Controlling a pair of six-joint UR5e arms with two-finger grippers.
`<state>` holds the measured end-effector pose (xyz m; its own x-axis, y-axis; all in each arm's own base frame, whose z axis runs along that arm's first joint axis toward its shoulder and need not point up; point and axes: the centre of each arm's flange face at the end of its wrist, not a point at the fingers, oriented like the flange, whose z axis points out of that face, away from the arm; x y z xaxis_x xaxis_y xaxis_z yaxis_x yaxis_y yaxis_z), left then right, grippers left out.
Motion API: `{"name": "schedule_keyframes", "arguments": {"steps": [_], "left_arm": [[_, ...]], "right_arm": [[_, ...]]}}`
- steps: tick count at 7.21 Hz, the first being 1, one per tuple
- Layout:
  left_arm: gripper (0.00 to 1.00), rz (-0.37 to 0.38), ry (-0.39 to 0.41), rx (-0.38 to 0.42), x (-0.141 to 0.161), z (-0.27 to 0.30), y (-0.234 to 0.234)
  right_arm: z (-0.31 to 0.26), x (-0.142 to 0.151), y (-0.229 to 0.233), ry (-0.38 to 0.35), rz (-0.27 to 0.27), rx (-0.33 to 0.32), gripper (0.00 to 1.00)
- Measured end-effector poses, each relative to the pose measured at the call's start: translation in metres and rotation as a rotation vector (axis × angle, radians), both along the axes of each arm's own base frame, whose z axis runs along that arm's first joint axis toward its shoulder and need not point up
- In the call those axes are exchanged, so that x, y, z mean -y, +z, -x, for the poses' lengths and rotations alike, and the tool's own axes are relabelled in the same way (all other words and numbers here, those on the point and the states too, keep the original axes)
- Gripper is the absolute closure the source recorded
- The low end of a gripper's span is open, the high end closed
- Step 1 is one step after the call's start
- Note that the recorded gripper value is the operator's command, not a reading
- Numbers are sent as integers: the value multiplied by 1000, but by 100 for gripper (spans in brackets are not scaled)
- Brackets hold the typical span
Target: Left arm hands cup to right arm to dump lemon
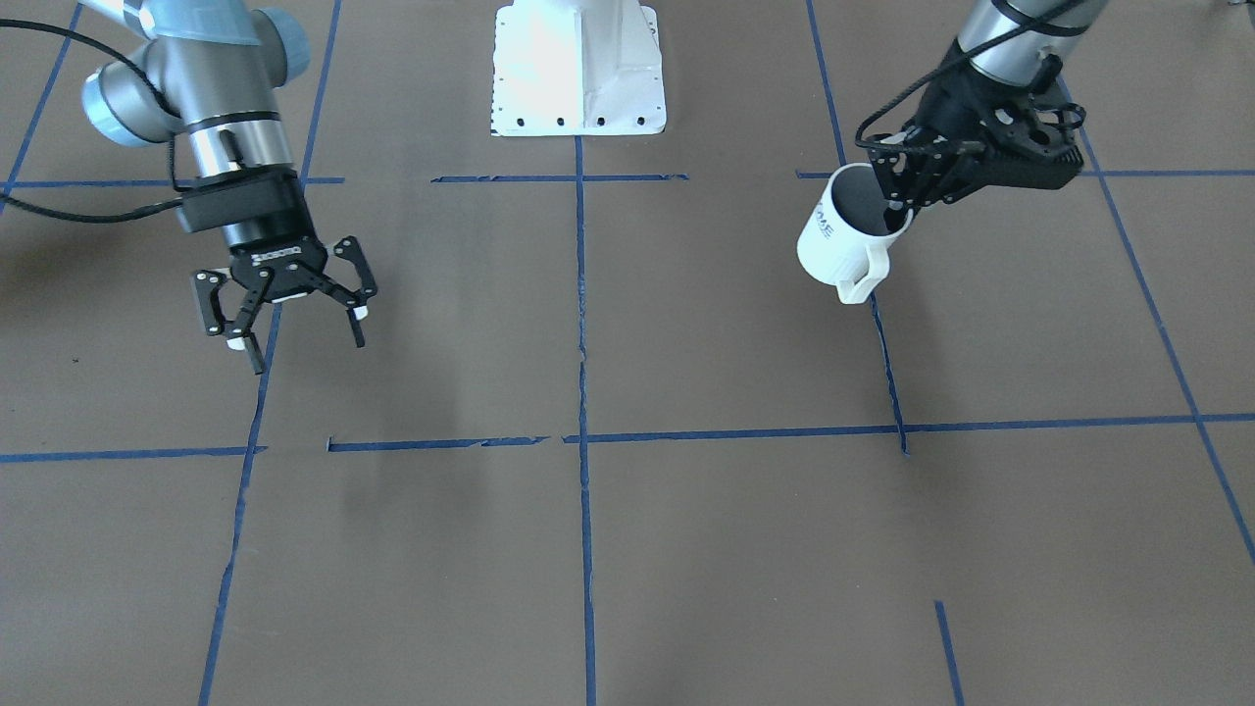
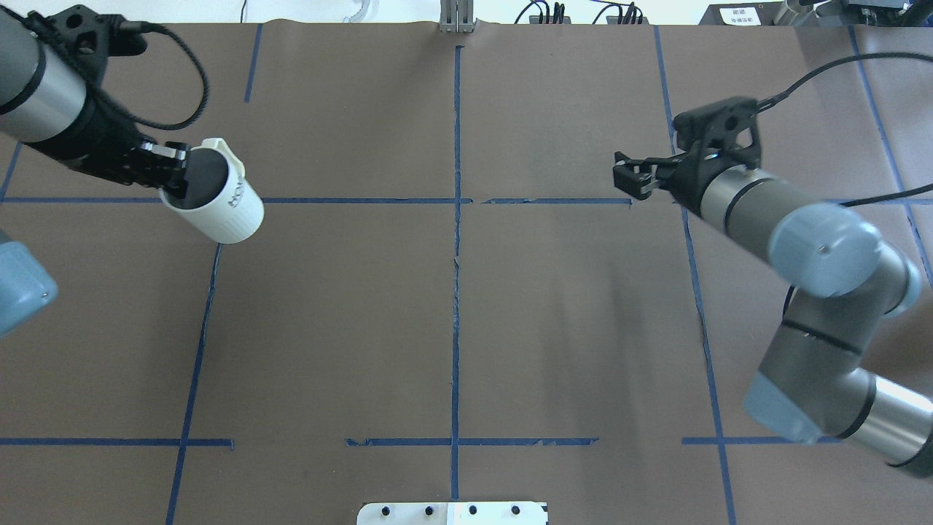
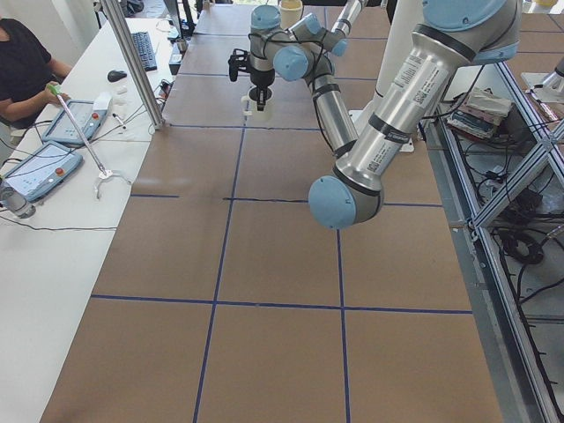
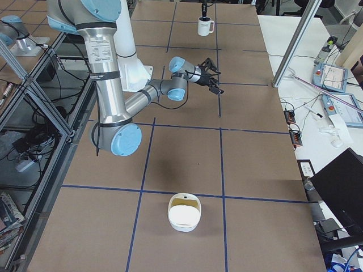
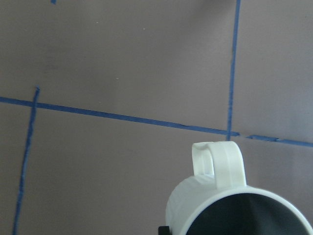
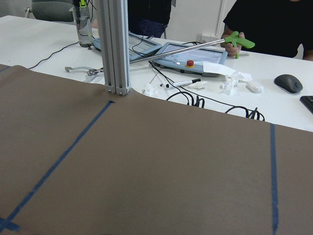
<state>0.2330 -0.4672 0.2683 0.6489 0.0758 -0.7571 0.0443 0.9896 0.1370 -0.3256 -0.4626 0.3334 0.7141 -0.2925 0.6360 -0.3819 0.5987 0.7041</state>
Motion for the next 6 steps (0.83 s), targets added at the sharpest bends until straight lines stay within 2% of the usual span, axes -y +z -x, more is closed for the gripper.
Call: {"name": "schedule_keyframes", "arguments": {"steps": [2,3,4,6], "left_arm": [[100,-46,37,52,2,34,99],[100,-23,34,70,0,44,142],[100,19,18,83,-10,54,184],[100,52,-32,61,-26,64,244]], "right_arm": [[-109,34,30,-110,100,19,0],[-159,40,48,-155,135,19,0],[-190,40,61,-179,158,21,0],[-209,38,74,-197,180,23,0]]}}
